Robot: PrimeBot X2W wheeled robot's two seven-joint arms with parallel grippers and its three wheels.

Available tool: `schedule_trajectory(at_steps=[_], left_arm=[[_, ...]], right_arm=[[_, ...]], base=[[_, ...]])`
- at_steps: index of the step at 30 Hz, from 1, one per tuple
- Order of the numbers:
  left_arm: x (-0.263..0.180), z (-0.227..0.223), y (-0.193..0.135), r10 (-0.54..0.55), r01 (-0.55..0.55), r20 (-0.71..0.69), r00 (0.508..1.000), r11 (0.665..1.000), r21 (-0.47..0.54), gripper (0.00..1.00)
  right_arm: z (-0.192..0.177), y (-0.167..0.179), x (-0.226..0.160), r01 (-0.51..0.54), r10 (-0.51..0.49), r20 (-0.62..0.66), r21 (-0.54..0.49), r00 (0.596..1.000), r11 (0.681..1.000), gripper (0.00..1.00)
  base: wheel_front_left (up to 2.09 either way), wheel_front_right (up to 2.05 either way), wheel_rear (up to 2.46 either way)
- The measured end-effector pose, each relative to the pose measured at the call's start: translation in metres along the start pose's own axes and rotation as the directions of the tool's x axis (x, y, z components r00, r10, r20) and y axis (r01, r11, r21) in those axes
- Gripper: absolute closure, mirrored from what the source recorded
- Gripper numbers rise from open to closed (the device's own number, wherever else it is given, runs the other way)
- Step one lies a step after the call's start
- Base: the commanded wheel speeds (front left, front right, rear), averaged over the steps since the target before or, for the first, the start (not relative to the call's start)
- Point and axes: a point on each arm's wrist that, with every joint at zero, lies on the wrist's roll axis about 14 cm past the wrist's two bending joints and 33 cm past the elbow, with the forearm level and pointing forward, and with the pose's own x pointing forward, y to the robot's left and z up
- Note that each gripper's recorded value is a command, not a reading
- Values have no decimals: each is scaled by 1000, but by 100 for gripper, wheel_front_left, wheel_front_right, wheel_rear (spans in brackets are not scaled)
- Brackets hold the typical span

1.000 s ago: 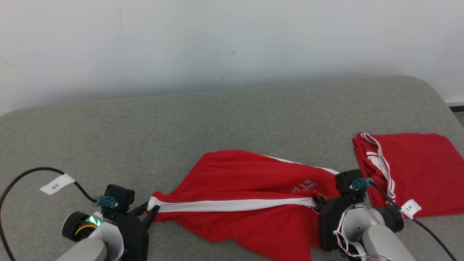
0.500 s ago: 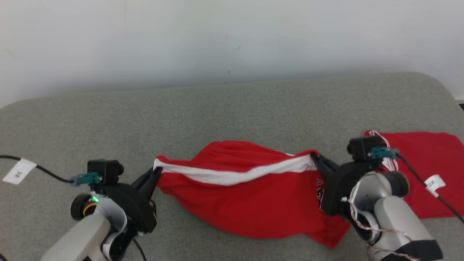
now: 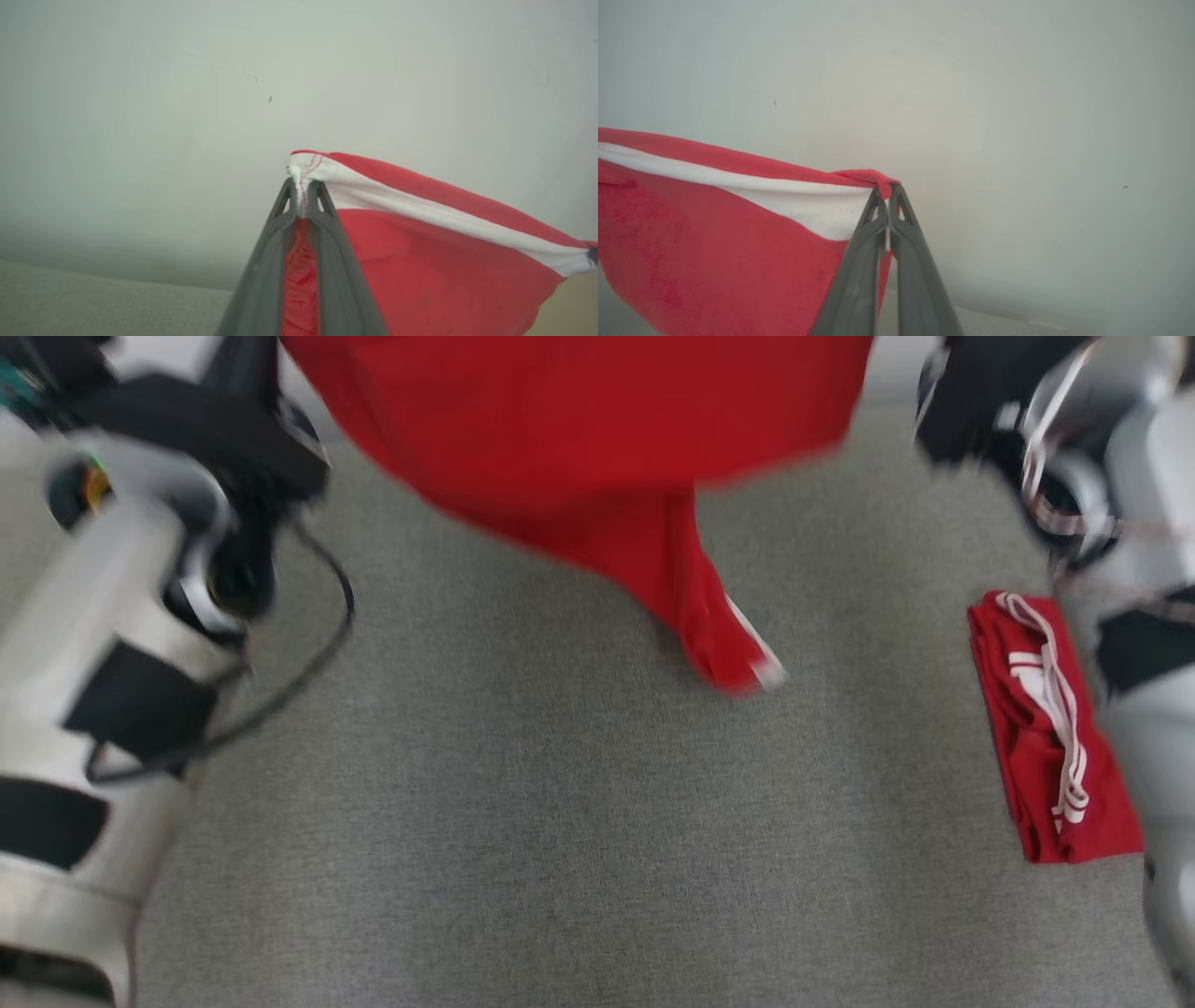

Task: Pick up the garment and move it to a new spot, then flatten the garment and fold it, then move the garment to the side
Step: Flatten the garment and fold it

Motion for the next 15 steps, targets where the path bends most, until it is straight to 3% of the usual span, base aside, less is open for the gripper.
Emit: schedule_trajectory(at_steps=[3, 6, 10, 12, 15], left_arm=[[26, 33, -13, -43, 46, 134, 990, 999, -22, 100], [46, 60, -35, -104, 121, 248, 963, 991, -54, 100], [51, 85, -46, -157, 194, 370, 916, 979, -64, 100], [49, 65, -49, -179, 216, 356, 917, 974, -67, 100], [38, 10, -49, -202, 219, 252, 947, 975, -43, 100]], right_arm=[[43, -16, 21, 46, -36, 155, -61, 987, 997, 100], [80, -34, 30, 117, -72, 325, -119, 943, 986, 100], [100, -45, 32, 186, -78, 471, -186, 879, 965, 100], [88, -42, 38, 187, -65, 453, -230, 889, 955, 100], [38, -40, 45, 154, -63, 325, -262, 944, 953, 100]], base=[[0, 0, 0], [0, 0, 0], [0, 0, 0], [0, 0, 0], [0, 0, 0]])
